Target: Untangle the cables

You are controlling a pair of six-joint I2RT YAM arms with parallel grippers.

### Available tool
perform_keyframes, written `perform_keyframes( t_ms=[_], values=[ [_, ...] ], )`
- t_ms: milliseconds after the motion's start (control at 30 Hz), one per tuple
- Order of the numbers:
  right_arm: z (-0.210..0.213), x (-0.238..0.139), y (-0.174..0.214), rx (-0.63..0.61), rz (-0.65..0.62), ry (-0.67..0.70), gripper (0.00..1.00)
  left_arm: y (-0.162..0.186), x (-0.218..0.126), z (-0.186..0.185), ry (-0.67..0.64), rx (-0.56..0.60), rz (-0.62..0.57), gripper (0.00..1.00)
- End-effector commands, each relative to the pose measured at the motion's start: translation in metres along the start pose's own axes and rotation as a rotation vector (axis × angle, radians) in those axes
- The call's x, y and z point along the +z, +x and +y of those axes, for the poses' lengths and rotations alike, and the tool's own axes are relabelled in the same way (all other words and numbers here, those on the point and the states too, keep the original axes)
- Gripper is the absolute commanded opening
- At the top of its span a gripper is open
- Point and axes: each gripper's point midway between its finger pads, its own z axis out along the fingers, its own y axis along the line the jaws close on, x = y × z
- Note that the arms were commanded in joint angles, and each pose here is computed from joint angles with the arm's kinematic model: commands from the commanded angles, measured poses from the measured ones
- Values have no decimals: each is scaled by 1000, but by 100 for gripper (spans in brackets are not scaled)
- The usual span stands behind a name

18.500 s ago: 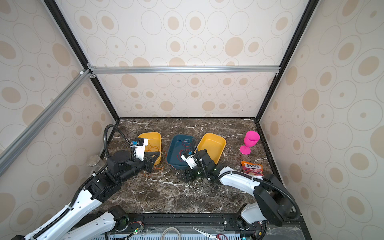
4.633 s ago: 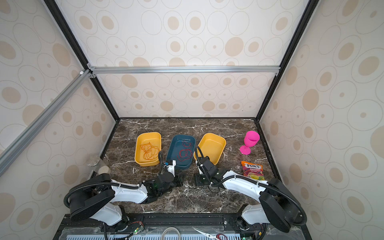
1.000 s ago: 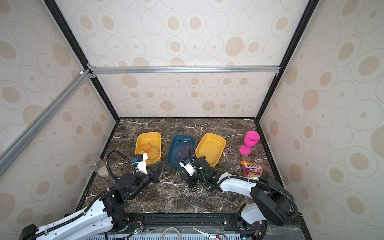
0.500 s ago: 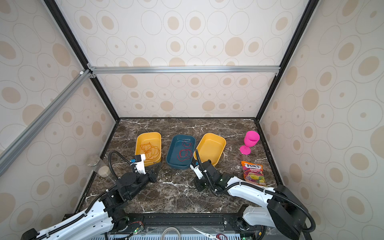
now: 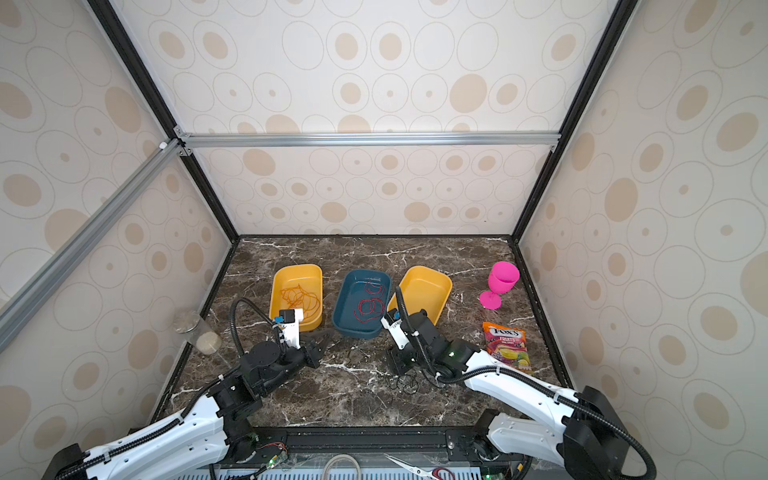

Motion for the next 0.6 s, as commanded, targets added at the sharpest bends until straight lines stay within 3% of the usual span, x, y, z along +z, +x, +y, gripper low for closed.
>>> perform_keyframes(
  t_ms=[0,200,567],
  values=[
    [22,2,-14,-37,-32,-120,59,-20,2,-27,93,16,-35,0],
    [38,29,-23,-17,-20,-227,62,-23,4,-38,143,-10,-40,0],
    [39,67,-41,43,-53,-264,58,-33,4,-59,225,-30,-48,0]
  ],
)
